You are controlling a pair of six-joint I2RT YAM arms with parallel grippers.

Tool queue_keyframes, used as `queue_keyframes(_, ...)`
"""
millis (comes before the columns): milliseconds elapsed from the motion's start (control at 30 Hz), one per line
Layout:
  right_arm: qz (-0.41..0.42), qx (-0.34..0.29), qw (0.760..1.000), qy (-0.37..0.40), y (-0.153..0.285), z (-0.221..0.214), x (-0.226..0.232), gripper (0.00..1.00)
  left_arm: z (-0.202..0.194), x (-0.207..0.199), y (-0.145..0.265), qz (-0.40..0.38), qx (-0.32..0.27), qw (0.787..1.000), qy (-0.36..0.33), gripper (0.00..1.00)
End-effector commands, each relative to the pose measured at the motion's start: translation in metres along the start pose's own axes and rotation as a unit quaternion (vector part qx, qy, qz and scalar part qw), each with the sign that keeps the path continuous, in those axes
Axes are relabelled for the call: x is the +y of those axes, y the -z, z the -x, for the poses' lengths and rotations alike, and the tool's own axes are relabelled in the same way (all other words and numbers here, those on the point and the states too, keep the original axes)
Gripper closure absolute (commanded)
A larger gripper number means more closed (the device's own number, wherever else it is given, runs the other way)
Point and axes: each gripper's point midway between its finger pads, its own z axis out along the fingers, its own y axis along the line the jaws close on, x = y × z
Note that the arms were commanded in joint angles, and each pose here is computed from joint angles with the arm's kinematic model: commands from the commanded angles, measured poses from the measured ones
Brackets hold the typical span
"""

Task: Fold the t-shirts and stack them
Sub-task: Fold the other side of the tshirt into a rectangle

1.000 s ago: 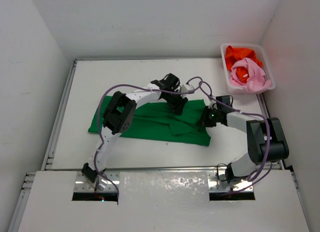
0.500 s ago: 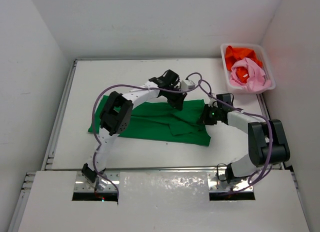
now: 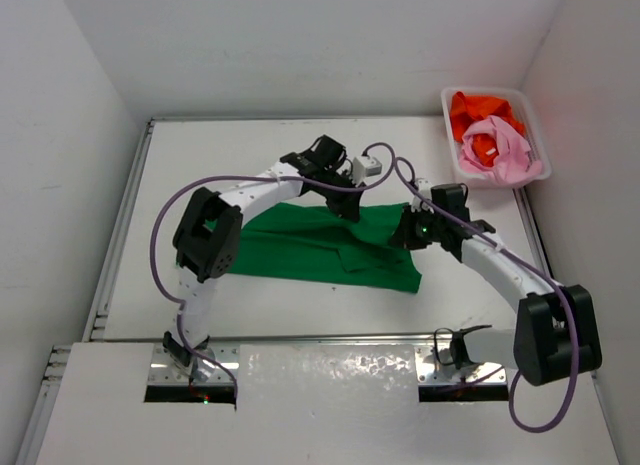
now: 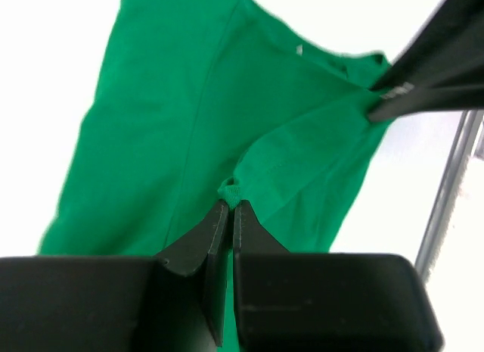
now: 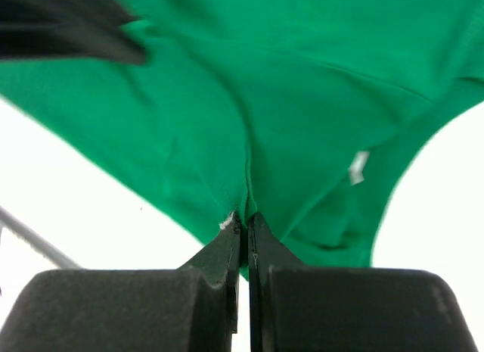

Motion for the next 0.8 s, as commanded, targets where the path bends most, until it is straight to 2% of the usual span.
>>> queue_keyframes(0, 0.014, 0.028, 0.999, 0.034, 0.007, -0.013, 0.014, 1.0, 0.007, -0.015, 0.019, -0.016, -0.018, 1.0, -0.013, 1.0)
queue_keyframes(167, 0.03, 0.05, 0.998, 0.038, 0.009, -0.026, 0.018, 1.0, -0.016, -0.018, 0.014, -0.023, -0.007, 1.0, 0.003, 1.0)
queue_keyframes(267, 0.05, 0.066, 0.996, 0.031, 0.007, -0.032, 0.022, 1.0, -0.014, -0.012, 0.018, -0.01, -0.025, 1.0, 0.01, 1.0)
queue_keyframes(467, 0.017, 0.039, 0.999, 0.013, -0.023, 0.012, -0.003, 1.0, -0.003, 0.026, 0.018, 0.056, -0.083, 0.991, 0.09, 1.0)
queue_keyframes(500, -0.01, 0.027, 0.999, 0.019, -0.031, 0.023, -0.014, 1.0, -0.008, 0.034, 0.016, 0.076, -0.081, 0.989, 0.098, 1.0)
queue_keyframes(767, -0.098, 0.014, 0.994, 0.049, -0.052, 0.051, -0.055, 1.0, -0.004, 0.06, 0.002, 0.123, -0.11, 0.977, 0.133, 1.0)
